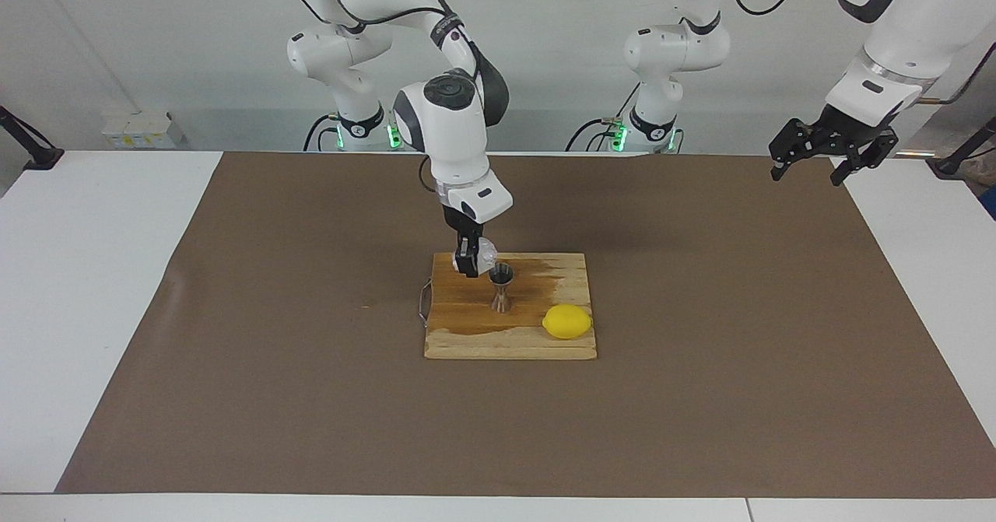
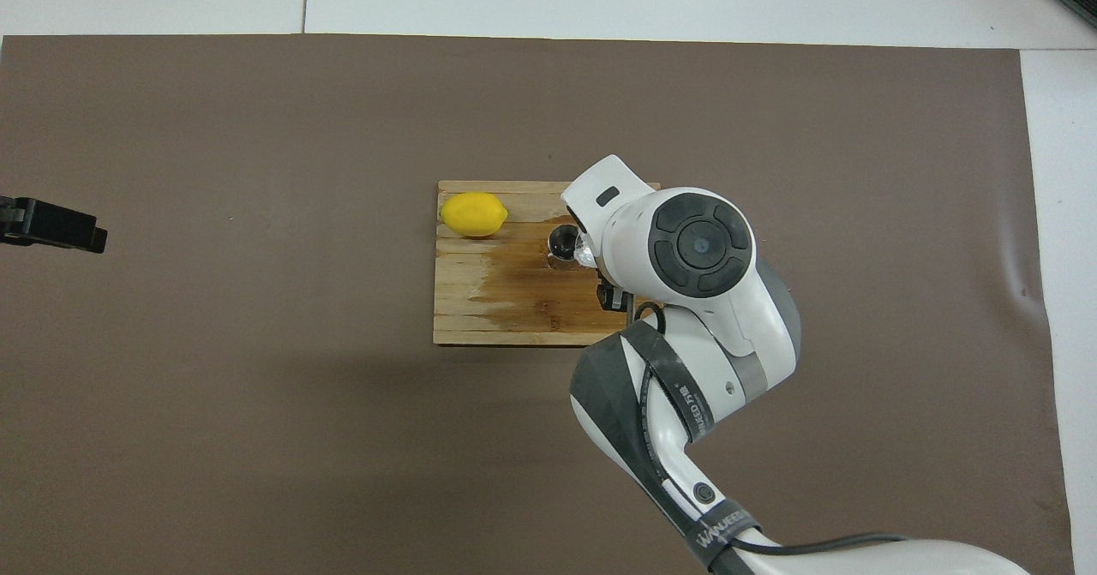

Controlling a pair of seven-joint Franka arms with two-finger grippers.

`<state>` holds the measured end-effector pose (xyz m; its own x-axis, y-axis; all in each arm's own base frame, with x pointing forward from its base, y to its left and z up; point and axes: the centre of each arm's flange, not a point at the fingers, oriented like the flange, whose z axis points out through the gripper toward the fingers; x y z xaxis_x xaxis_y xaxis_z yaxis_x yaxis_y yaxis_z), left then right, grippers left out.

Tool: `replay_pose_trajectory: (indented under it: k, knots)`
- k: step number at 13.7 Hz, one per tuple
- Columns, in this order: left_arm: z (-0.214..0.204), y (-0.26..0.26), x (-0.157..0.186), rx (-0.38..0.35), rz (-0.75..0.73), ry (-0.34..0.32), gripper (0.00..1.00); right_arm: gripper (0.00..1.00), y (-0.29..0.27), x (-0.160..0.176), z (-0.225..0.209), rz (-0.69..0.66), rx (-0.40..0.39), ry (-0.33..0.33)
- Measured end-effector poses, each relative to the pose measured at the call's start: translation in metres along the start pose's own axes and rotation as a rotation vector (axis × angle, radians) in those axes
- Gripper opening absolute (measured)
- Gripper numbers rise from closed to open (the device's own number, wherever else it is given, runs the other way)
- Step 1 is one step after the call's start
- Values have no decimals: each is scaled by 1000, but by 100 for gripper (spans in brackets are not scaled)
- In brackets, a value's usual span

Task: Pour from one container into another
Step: 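Tilt the white cup over the metal cup with the right gripper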

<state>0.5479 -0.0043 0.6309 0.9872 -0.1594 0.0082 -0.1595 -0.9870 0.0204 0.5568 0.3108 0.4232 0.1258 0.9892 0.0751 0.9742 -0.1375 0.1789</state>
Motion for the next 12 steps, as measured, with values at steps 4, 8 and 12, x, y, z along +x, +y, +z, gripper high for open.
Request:
replay_pose_trajectory:
  k: [4, 8, 12]
  knots:
    - [0, 0, 0, 0, 0, -1, 100, 48, -2, 8, -5, 15, -55, -56]
    - [0, 0, 0, 0, 0, -1, 100, 48, -6, 13, -7, -25, -76, -84]
    - [0, 0, 0, 0, 0, -1, 100, 48, -9, 17, -8, -65, -102, -112]
